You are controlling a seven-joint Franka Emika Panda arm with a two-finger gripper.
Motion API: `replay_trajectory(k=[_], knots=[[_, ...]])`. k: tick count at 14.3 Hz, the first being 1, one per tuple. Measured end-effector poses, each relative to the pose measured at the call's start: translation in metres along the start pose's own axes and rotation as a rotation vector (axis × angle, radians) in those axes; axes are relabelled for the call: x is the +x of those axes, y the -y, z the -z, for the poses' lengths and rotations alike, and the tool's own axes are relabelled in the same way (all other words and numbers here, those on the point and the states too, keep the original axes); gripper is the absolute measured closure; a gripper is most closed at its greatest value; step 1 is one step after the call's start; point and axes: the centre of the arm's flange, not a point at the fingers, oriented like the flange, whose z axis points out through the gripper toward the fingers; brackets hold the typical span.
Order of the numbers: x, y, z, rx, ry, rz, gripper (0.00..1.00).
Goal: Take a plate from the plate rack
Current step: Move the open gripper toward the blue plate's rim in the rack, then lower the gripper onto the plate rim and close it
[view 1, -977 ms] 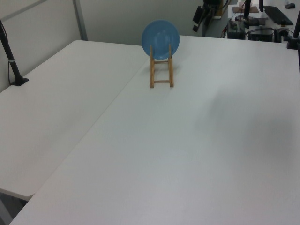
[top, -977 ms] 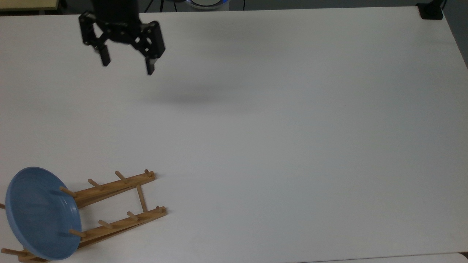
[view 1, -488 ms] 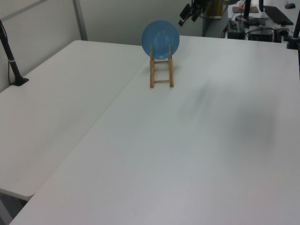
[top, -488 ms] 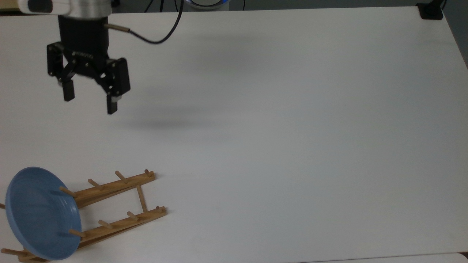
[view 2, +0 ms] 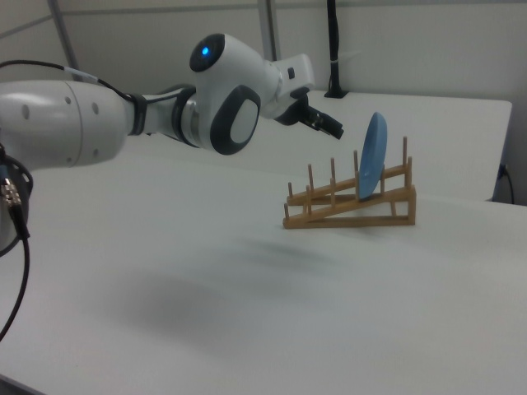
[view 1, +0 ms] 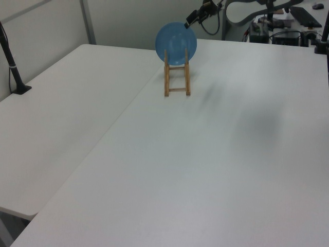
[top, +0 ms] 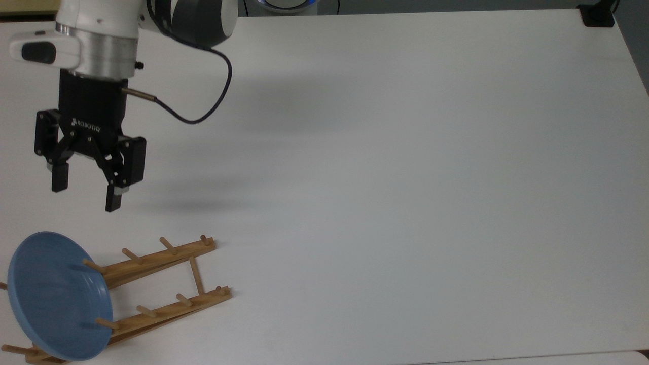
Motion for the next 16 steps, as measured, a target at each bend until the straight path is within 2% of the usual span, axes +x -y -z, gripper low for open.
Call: replay_trajectory(k=[7, 16], knots=[[-0.016, -0.011, -0.05, -0.067, 0.001, 0.107, 0.24], [-0.009, -0.053, -0.054, -0.128, -0.035, 0.115, 0.26]])
